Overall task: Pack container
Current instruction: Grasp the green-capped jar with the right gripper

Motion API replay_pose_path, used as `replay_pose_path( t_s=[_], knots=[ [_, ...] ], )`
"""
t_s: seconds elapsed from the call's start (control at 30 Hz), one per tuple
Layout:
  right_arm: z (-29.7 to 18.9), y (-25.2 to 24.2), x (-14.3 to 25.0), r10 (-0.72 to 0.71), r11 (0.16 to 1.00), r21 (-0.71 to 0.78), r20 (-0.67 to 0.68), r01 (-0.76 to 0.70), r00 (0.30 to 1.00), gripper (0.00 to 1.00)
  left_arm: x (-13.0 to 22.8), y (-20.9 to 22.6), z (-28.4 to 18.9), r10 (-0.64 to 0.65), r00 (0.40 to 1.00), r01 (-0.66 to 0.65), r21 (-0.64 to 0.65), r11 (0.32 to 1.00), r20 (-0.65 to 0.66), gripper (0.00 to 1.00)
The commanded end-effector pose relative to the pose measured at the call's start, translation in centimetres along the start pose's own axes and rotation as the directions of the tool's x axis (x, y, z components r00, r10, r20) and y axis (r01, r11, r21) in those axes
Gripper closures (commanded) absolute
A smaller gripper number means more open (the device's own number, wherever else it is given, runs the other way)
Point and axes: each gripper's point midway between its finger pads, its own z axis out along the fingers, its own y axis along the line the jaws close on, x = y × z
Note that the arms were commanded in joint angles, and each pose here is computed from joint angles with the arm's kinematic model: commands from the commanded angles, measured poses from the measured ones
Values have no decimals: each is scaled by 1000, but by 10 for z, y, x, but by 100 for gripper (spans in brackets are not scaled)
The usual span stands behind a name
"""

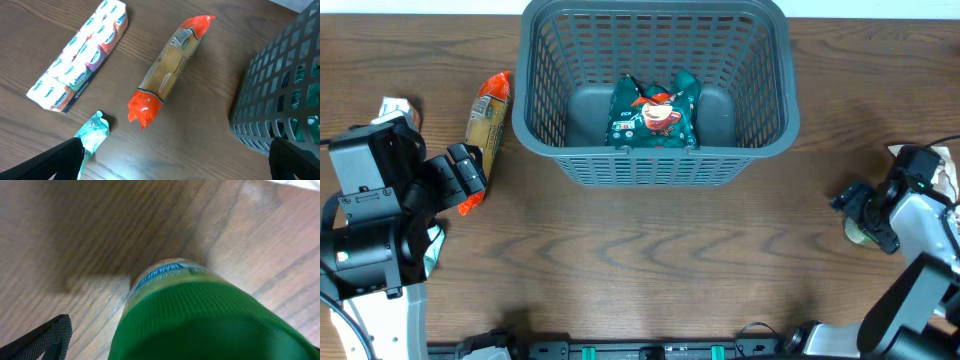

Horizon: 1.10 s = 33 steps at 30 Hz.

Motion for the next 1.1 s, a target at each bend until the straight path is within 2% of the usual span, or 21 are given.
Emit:
replay_pose_path(
  t_s=[0.0,0.27,0.6,0.93,1.0,1.07],
  knots=[
    [13,-7,4,25,999,27,-29,-24,999,7,-6,3,-4,-21,1000,21,-12,1000,17,1],
    [22,-7,9,22,999,35,-56,-20,998,11,-6,3,-4,-21,1000,21,-12,1000,16,1],
    [22,-7,10,21,999,32,-61,-19,998,42,-6,3,-4,-21,1000,21,-12,1000,15,1],
    [22,-6,11,16,999,30,-67,-14,998,45,-1,4,-4,-20,1000,20,-16,1000,-3,1],
    [22,-6,11,16,999,30,-68,-14,998,51,-1,4,-4,-20,1000,20,-16,1000,-3,1],
    [22,-6,12,16,999,31,-70,-14,997,65,-1,3,-4,-20,1000,20,-16,1000,-2,1]
  ],
)
